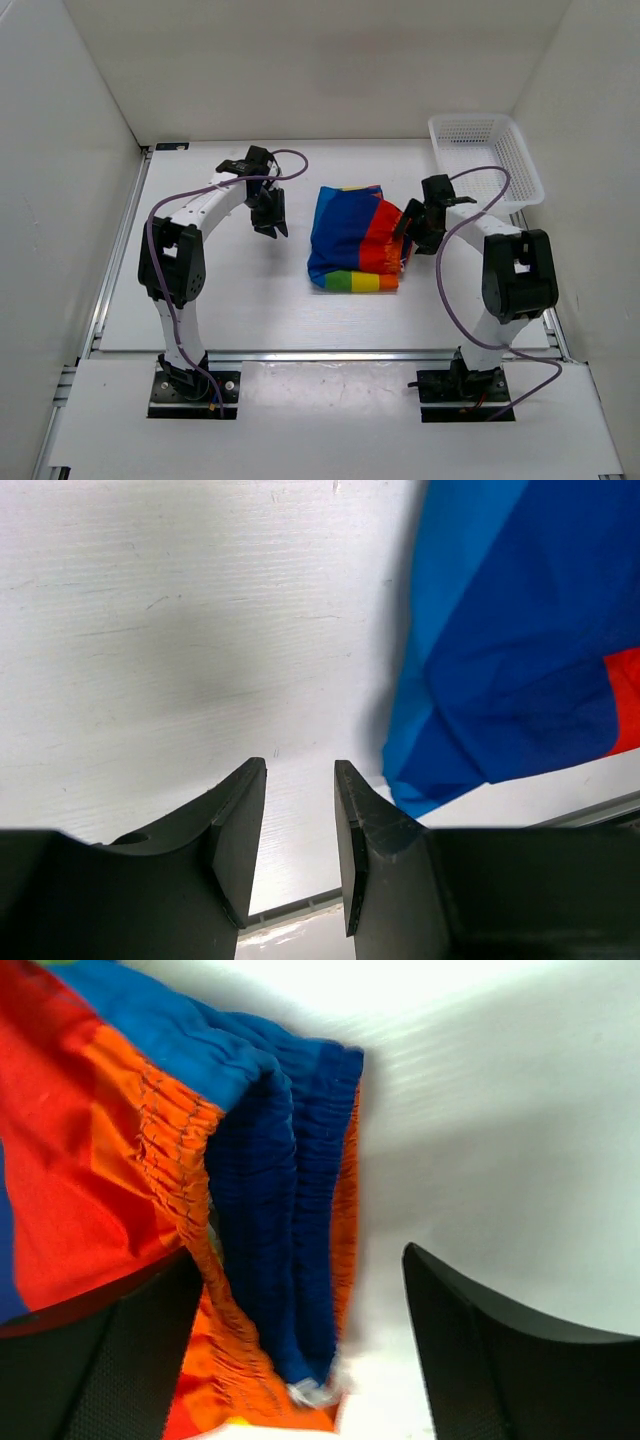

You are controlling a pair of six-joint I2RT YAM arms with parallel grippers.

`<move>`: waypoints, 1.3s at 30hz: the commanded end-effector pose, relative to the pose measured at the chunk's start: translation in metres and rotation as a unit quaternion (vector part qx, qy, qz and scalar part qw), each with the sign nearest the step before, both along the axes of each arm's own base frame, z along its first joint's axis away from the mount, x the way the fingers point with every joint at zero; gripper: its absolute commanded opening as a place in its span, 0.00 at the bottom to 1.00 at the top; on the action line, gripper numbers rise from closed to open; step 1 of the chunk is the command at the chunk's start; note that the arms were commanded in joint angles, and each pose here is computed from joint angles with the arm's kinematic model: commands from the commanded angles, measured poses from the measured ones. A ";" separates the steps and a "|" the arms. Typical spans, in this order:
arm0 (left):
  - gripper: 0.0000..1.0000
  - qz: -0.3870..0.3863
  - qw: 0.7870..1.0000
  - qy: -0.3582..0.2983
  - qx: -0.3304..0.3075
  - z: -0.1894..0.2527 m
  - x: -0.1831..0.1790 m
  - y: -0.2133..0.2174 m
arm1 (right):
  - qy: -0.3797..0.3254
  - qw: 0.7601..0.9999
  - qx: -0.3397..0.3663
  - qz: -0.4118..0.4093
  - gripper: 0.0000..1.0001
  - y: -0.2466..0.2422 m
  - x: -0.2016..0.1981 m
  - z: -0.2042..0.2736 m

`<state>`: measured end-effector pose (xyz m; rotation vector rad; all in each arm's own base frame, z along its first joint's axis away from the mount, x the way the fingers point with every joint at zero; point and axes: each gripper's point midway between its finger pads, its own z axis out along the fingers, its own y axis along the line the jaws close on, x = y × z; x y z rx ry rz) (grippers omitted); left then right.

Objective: Fold and stack the shorts
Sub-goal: Fold the shorts

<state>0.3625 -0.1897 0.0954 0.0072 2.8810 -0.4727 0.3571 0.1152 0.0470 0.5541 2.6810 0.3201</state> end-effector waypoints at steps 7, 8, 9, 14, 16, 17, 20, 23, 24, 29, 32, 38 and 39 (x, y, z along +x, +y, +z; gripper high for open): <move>0.43 -0.015 1.000 -0.024 -0.013 0.012 0.008 -0.011 | -0.033 0.989 0.125 0.068 0.25 0.049 0.028 -0.006; 0.43 -0.015 1.000 -0.024 -0.013 0.012 0.008 -0.011 | -0.038 0.988 0.128 0.077 0.16 0.051 0.030 -0.003; 0.43 -0.015 0.999 -0.028 -0.015 0.016 0.008 -0.011 | -0.041 0.987 0.127 0.095 0.09 0.063 0.030 0.000; 0.43 -0.008 0.999 -0.030 -0.011 0.016 0.011 -0.006 | -0.040 0.981 0.117 0.152 0.00 0.101 0.029 0.009; 0.43 -0.010 0.999 -0.032 -0.017 0.019 0.012 -0.008 | -0.039 0.977 0.113 0.178 0.03 0.118 0.030 0.014; 0.43 -0.010 0.999 -0.036 -0.018 0.023 0.012 -0.008 | -0.044 0.976 0.107 0.185 0.04 0.121 0.033 0.020; 0.43 -0.011 0.999 -0.041 -0.024 0.028 0.011 -0.010 | -0.054 0.970 0.092 0.217 0.19 0.129 0.035 0.034; 0.43 -0.010 0.999 -0.040 -0.020 0.027 0.009 -0.007 | -0.059 0.969 0.052 0.233 0.77 0.126 0.036 0.052; 0.43 -0.003 0.999 -0.041 -0.014 0.026 0.010 -0.005 | -0.072 0.969 0.040 0.231 0.83 0.120 0.036 0.063; 0.13 0.023 1.000 -0.012 0.007 0.001 0.002 0.006 | -0.095 0.977 0.012 0.193 0.63 0.109 0.035 0.079; 0.10 0.023 1.000 -0.004 0.010 -0.016 0.006 0.005 | -0.071 0.973 0.032 0.218 0.20 0.134 0.029 0.057; 0.10 0.013 0.999 0.020 0.028 -0.050 0.016 0.004 | 0.004 0.975 0.036 0.220 0.00 0.152 0.028 -0.019; 0.10 0.010 0.999 0.011 0.031 -0.047 0.021 0.005 | 0.005 0.976 0.025 0.215 0.00 0.148 0.029 -0.024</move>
